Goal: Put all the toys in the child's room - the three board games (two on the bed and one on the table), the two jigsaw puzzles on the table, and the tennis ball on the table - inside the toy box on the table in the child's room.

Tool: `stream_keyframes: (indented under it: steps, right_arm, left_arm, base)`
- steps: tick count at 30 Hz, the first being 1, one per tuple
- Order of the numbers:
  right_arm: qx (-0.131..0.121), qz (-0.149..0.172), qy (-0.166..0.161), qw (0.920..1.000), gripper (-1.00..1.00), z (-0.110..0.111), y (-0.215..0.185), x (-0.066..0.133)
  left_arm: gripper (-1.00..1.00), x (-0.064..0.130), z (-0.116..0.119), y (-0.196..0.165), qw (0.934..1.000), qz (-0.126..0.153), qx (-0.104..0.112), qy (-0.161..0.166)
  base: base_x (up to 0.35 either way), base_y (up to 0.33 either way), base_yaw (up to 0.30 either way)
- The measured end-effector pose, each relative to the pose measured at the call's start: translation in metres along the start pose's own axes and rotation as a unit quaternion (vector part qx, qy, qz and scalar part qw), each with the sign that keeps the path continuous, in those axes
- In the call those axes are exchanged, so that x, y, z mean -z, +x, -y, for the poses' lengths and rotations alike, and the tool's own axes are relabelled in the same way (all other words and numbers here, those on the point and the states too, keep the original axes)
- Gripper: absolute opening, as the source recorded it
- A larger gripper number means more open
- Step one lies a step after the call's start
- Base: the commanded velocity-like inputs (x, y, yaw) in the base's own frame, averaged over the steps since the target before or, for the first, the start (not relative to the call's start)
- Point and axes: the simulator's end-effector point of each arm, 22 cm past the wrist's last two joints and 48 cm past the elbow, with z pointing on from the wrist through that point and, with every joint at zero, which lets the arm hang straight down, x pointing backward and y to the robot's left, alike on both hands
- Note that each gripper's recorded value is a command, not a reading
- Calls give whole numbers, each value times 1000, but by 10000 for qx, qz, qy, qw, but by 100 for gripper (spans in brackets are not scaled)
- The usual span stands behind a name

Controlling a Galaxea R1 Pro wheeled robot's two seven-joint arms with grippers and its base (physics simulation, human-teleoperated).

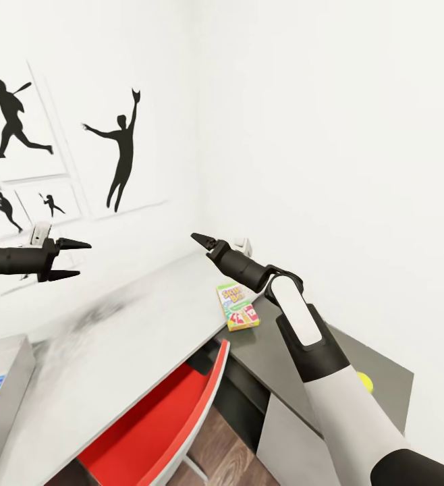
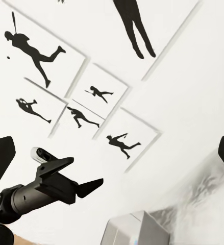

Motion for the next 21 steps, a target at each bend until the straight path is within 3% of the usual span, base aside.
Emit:
stream_keyframes:
  steps: [9,15,21]
  right_arm:
    - [23,29,58,10000,100,0,-1,4]
    - [34,-18,600,9982,100,23,1,5]
    - [-2,-78,826,9966,100,34,6,5]
  left_arm:
    - [100,-16,7,14,9998,-154,26,113]
    - [100,-21,-8,25,9996,-230,180,50]
    - [100,-19,-19,22,9993,-187,311,-12]
  base:
    - [35,1,-189]
    - [3,0,-105]
    - [0,0,-19]
